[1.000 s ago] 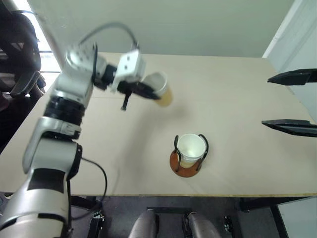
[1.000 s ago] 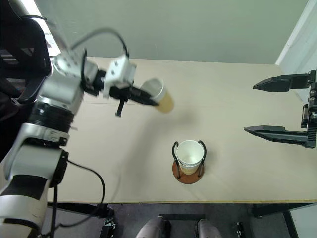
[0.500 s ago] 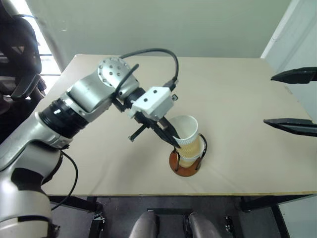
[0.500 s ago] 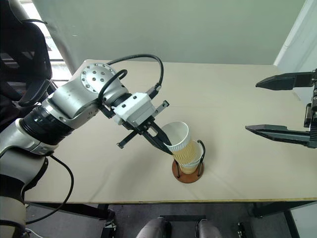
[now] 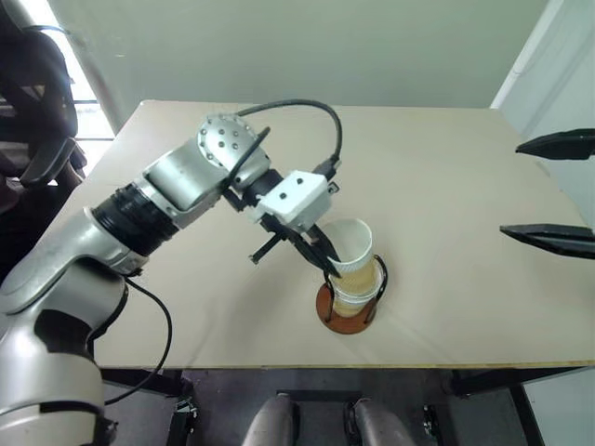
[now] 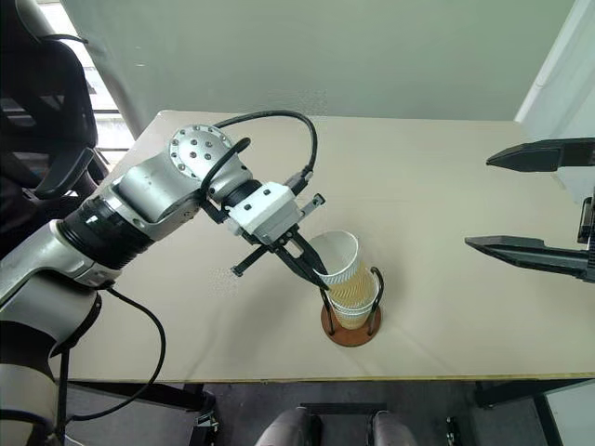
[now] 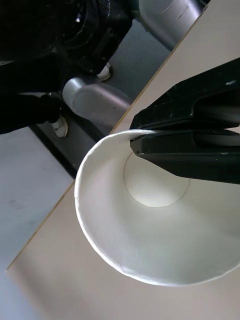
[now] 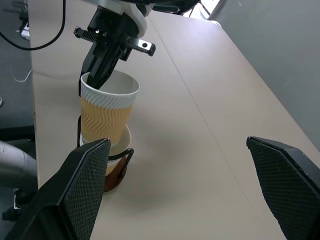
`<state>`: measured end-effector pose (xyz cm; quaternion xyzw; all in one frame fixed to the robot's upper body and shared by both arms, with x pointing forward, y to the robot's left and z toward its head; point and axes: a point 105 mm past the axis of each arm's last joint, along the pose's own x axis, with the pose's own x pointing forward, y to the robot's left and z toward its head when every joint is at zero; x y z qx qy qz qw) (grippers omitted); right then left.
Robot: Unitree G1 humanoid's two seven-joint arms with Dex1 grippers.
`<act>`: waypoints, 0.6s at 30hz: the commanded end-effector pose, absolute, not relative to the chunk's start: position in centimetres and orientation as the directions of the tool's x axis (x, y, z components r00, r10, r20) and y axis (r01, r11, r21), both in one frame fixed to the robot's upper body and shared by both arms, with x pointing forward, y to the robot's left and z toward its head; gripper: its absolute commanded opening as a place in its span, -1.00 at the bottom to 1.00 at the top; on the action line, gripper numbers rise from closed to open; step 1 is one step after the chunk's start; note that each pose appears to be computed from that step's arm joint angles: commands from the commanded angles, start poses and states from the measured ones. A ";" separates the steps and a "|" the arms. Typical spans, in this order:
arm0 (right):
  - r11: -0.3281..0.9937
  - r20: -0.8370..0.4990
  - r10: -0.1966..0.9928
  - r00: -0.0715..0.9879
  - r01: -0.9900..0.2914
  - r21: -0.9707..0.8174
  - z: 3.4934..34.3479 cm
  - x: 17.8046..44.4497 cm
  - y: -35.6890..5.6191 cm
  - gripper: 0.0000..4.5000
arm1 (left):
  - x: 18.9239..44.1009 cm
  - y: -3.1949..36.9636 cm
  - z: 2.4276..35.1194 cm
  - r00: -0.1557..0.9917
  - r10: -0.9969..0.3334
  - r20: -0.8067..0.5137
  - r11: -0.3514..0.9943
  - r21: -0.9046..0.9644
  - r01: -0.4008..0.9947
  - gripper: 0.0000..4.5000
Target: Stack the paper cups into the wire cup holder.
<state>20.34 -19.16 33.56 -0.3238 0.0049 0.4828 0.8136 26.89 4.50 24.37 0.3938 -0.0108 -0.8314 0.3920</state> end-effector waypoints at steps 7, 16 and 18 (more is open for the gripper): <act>0.329 -0.300 0.774 0.558 -0.758 -0.563 34.4 19.8 -19.1 1.00 | 27.9 3.8 25.0 -0.345 -0.656 -0.671 -0.700 0.370 0.611 -0.91; 0.325 -0.304 0.779 0.549 -0.767 -0.554 34.2 20.0 -19.0 1.00 | 28.1 3.3 25.5 -0.343 -0.688 -0.639 -0.674 0.388 0.629 0.37; 0.322 -0.306 0.780 0.545 -0.770 -0.551 34.0 20.2 -19.0 1.00 | 28.2 3.3 25.7 -0.335 -0.697 -0.634 -0.663 0.393 0.637 0.70</act>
